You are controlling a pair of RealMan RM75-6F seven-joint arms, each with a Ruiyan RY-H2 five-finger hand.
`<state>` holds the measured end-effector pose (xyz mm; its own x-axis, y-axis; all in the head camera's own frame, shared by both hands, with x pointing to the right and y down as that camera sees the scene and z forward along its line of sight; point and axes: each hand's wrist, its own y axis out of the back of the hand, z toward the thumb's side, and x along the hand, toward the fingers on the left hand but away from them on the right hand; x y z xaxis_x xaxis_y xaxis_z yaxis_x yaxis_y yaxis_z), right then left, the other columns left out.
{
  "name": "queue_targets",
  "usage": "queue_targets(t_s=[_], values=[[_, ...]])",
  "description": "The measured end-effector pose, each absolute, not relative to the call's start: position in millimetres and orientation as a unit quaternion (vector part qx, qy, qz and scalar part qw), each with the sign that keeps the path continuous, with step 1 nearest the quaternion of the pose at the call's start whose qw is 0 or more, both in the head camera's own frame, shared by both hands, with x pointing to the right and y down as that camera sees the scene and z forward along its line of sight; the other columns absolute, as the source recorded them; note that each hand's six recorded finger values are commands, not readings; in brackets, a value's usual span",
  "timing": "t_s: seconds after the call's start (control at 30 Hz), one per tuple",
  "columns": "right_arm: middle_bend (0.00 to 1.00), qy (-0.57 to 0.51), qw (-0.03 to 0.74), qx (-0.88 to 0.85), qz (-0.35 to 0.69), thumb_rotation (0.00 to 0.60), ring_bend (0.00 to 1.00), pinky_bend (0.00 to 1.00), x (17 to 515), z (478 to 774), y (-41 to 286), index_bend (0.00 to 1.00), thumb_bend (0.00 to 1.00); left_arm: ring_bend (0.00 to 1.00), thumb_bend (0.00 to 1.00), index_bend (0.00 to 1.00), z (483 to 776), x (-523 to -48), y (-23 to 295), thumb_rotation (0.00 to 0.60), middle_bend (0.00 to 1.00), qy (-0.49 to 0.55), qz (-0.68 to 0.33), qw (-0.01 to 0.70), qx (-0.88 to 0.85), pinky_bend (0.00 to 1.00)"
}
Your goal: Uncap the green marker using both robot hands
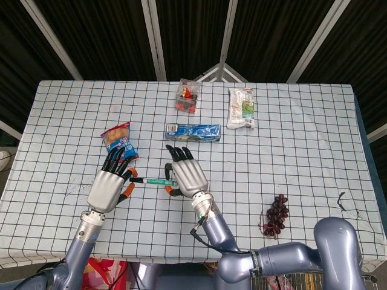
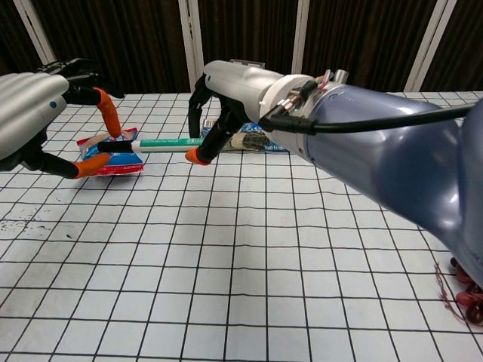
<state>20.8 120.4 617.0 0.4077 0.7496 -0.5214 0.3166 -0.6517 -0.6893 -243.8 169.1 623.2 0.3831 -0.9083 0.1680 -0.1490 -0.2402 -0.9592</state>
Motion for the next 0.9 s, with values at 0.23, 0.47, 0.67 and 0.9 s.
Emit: queue_targets(t_s=[0.23,0.47,0.67,0.9], values=[[0.04,-0.334,0.248,-0.802,0.429,0.6,0.08,0.04,21.0,617.8,120.5,0.83,0.49,0.0,0.44,0.51,625.1,-243.0,168.9,0.6,0.2,0.389,-0.398,0.478,-0.68,0.01],[0.04,-0.332,0.245,-0.805,0.426,0.6,0.08,0.04,20.9,618.8,121.8,0.84,0.49,0.0,0.44,0.51,626.1,-241.8,167.3,0.6,0.21,0.392,-0.396,0.477,-0.679,0.01],[0.04,-0.326,0.244,-0.808,0.425,0.6,0.08,0.04,19.4,619.7,125.5,0.84,0.5,0.0,0.44,0.54,630.4,-238.6,167.6,0.6,0.22,0.389,-0.396,0.475,-0.683,0.01],[0.04,-0.325,0.244,-0.81,0.422,0.6,0.08,0.04,17.6,619.2,126.7,0.84,0.5,0.0,0.44,0.55,629.5,-238.9,167.4,0.6,0.23,0.391,-0.392,0.477,-0.682,0.01]])
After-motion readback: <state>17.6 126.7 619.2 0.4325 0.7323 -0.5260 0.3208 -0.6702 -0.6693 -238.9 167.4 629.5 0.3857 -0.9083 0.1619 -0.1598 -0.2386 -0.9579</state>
